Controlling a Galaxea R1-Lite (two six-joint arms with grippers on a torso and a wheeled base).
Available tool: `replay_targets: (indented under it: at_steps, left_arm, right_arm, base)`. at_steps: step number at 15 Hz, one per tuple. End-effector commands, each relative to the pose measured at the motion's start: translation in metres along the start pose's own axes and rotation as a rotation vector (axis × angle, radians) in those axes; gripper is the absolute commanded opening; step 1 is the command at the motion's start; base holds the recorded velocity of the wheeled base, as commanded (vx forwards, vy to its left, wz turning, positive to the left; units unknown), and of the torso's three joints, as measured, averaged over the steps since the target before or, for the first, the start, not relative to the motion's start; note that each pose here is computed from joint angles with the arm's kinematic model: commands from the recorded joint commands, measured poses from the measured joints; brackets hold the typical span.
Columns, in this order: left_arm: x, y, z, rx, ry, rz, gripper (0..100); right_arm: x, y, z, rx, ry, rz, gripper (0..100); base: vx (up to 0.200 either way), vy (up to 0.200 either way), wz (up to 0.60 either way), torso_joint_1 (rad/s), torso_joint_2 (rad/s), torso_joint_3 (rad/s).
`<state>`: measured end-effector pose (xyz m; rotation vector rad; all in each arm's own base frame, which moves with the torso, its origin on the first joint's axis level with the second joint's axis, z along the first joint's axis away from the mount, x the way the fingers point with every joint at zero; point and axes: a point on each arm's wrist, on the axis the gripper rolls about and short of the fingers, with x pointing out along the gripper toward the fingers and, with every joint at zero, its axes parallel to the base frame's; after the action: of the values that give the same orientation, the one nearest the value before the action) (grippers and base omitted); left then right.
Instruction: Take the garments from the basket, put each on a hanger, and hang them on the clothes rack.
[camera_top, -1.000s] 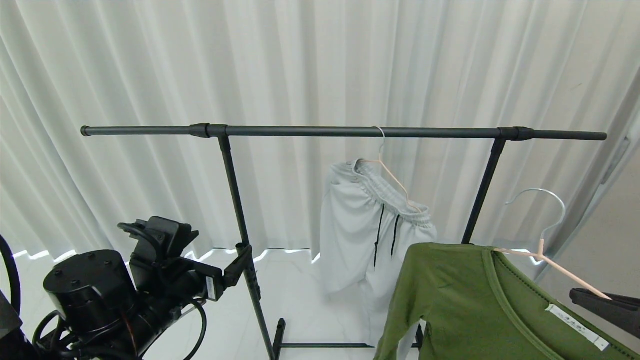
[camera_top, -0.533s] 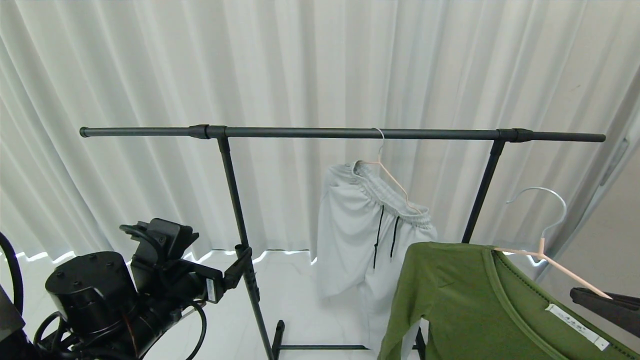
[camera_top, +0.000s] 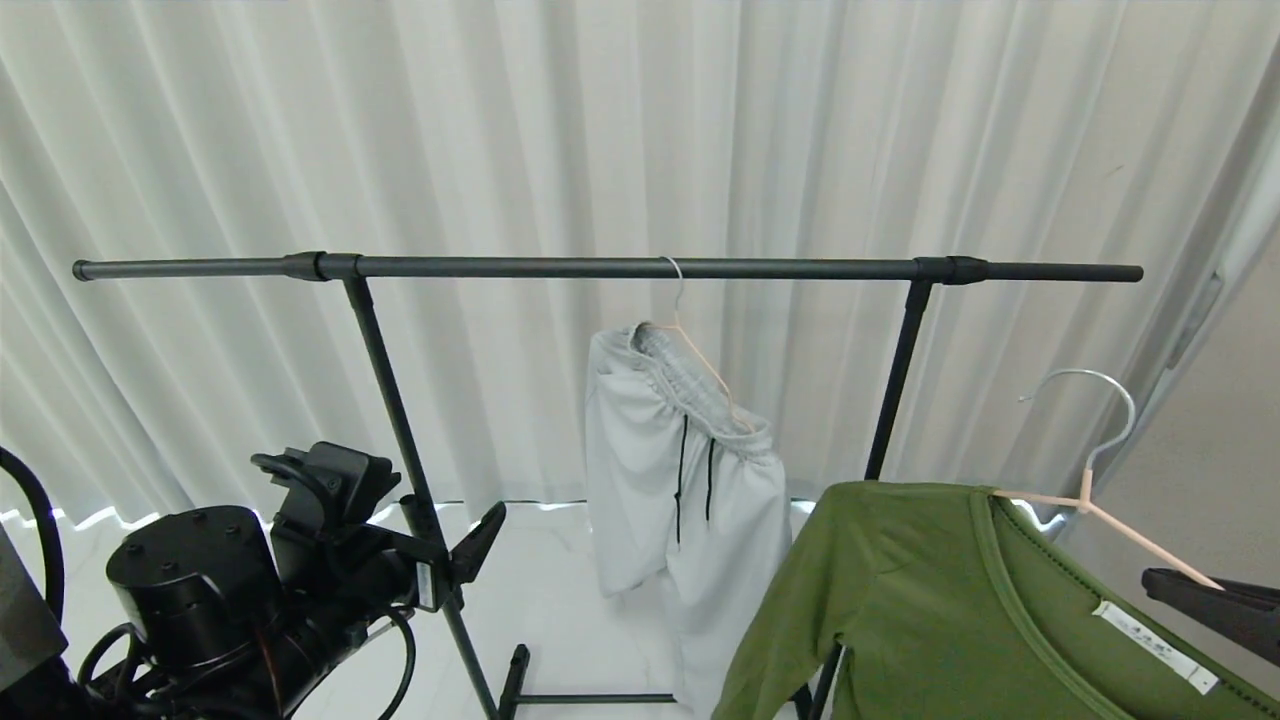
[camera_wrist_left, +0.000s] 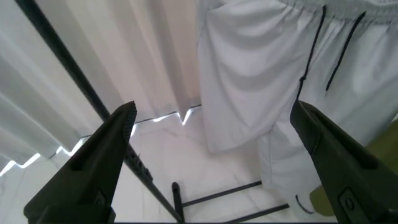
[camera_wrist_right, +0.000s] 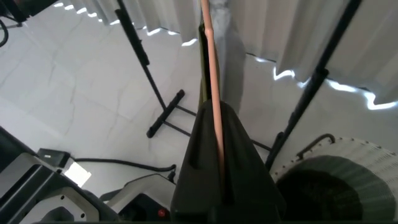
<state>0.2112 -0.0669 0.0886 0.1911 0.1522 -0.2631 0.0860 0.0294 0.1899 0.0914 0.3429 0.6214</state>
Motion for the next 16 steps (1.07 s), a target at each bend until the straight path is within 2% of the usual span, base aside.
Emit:
replay_targets:
  at_steps: [1, 10, 16]
  left_arm:
    - [0.001, 0.0, -0.002, 0.0, 0.007, -0.001, 100]
    - [0.004, 0.0, -0.004, 0.001, 0.017, 0.001, 100]
    - [0.004, -0.001, -0.007, 0.003, 0.035, -0.004, 100]
  right_arm:
    - [0.0, -0.004, 0.001, 0.009, -0.006, -0.034, 0]
    - [0.014, -0.012, 0.001, 0.025, 0.012, -0.051, 0]
    - [0.015, -0.013, -0.001, 0.029, 0.021, -0.05, 0]
  base:
    - [0.0, 0.0, 0.0, 0.0, 0.0, 0.0]
    - [0.0, 0.0, 0.0, 0.0, 0.0, 0.0]
    - [0.2, 0.0, 0.0, -0.001, 0.0, 0.005]
